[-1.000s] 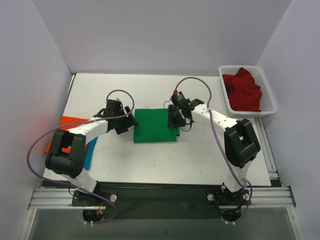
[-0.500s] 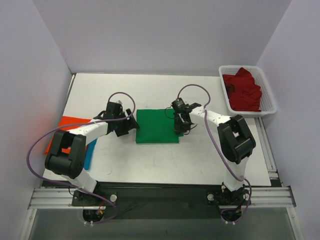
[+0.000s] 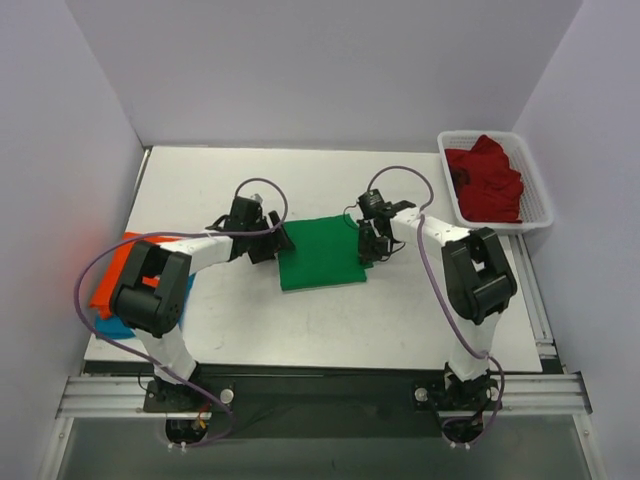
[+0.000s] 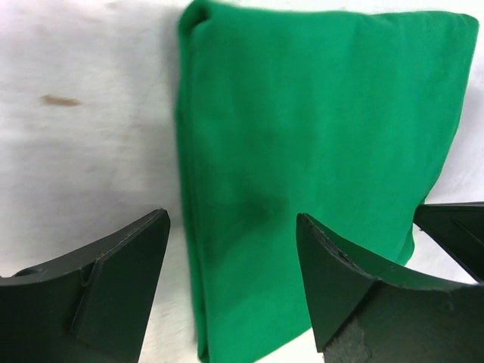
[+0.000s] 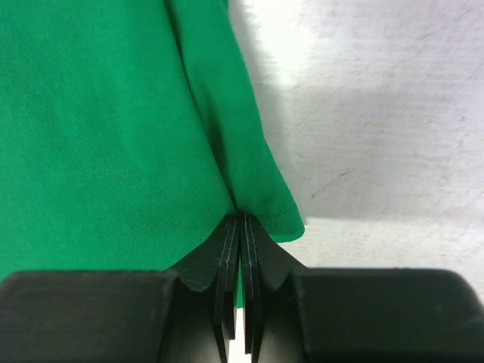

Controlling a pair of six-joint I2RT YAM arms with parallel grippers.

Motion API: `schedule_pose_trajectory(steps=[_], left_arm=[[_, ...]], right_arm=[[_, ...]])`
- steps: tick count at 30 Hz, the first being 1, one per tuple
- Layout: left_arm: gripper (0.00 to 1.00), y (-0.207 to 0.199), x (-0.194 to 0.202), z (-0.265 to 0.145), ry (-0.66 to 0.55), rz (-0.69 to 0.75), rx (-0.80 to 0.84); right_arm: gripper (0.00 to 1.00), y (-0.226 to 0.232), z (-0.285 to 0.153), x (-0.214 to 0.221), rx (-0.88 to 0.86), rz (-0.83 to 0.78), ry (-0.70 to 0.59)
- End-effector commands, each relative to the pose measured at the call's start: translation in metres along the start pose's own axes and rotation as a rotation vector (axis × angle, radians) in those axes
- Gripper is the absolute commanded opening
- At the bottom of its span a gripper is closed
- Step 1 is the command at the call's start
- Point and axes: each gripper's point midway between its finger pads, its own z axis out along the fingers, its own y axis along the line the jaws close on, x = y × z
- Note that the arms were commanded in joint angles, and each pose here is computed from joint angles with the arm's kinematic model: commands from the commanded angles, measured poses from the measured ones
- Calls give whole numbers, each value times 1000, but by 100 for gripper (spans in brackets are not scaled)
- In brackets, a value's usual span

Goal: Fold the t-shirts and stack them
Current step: Smooth out wrinkles on the folded tshirt, then put the neatly folded tshirt into the corner of the board with the left arm

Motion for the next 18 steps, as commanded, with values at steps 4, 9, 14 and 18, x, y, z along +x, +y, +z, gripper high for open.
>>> schedule_pose_trajectory(steps=[4,9,14,18], left_arm=[[71,18,33,27,52,-21,-154],[18,11,30,28,28,-53,-160],[0,-4,9,13,-37,-78,-163],[0,-11,-14,-8,-116,-143,-188]], right_arm=[[5,-2,-16,-8,-45,8,0],[23,5,-36,-16,-81,33,-43],[36,0,-63,-23,-81,79,-111],[37,-12,-95,-26,-87,151,-193]])
